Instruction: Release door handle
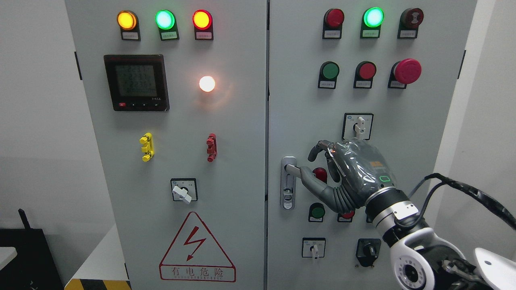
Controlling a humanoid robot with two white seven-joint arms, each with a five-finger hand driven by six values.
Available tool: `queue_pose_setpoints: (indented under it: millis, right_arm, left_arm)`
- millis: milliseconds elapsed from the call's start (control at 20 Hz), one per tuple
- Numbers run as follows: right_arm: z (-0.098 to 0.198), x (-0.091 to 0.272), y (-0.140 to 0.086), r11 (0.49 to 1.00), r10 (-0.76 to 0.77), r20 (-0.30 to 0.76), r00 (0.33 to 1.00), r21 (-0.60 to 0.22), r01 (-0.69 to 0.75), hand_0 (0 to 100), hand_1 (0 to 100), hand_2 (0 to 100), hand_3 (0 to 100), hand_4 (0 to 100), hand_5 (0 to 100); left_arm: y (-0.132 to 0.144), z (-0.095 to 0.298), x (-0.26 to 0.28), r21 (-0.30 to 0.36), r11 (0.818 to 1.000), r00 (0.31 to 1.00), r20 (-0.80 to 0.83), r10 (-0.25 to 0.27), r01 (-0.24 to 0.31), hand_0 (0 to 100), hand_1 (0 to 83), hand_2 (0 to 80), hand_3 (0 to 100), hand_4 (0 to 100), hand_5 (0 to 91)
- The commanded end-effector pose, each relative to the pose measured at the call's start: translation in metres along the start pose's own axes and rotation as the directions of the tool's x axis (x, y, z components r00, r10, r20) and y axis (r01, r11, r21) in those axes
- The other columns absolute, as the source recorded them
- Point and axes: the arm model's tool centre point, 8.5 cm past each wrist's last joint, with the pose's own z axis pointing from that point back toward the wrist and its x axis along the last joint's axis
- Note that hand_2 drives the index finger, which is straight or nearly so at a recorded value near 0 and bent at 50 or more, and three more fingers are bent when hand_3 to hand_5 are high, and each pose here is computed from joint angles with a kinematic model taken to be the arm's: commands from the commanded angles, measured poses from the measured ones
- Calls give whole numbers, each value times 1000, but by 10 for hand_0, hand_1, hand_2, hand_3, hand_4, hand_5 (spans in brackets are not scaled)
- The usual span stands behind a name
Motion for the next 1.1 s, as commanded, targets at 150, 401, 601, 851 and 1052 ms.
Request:
queue_pose_setpoints:
  millis: [150, 401, 601, 851, 1052]
  right_arm:
    - [-1, 5, 5, 1000, -15, 7, 1000, 7, 15, 554, 279, 444, 1000, 988, 1000]
    - [0, 5, 7, 1000, -16, 8, 1000, 12, 16, 559, 278, 449, 1000, 988, 1000]
    - [1, 3, 9, 1000, -17, 4, 1000, 18, 17, 562, 277, 459, 1000, 988, 1000]
    - [1, 3, 10, 1000, -18, 2, 1000, 19, 18, 564, 276, 460, 1000, 988, 1000]
    - [2, 2, 12, 1000, -19, -1, 1000, 22, 19, 564, 276, 461, 1000, 988, 1000]
  left_arm:
    - [0, 0, 0, -2, 1000, 1000, 0, -24, 24, 120, 389, 0, 0, 0, 0]
    - [0, 0, 0, -2, 1000, 1000, 0, -24, 24, 120, 389, 0, 0, 0, 0]
    - [0, 0, 0, -2, 1000, 1000, 1, -24, 24, 120, 389, 0, 0, 0, 0]
    - [0, 0, 0, -2, 1000, 1000, 0, -24, 24, 120, 389, 0, 0, 0, 0]
    - [0, 0, 0, -2, 1000, 1000, 0, -24, 24, 120, 389, 0, 0, 0, 0]
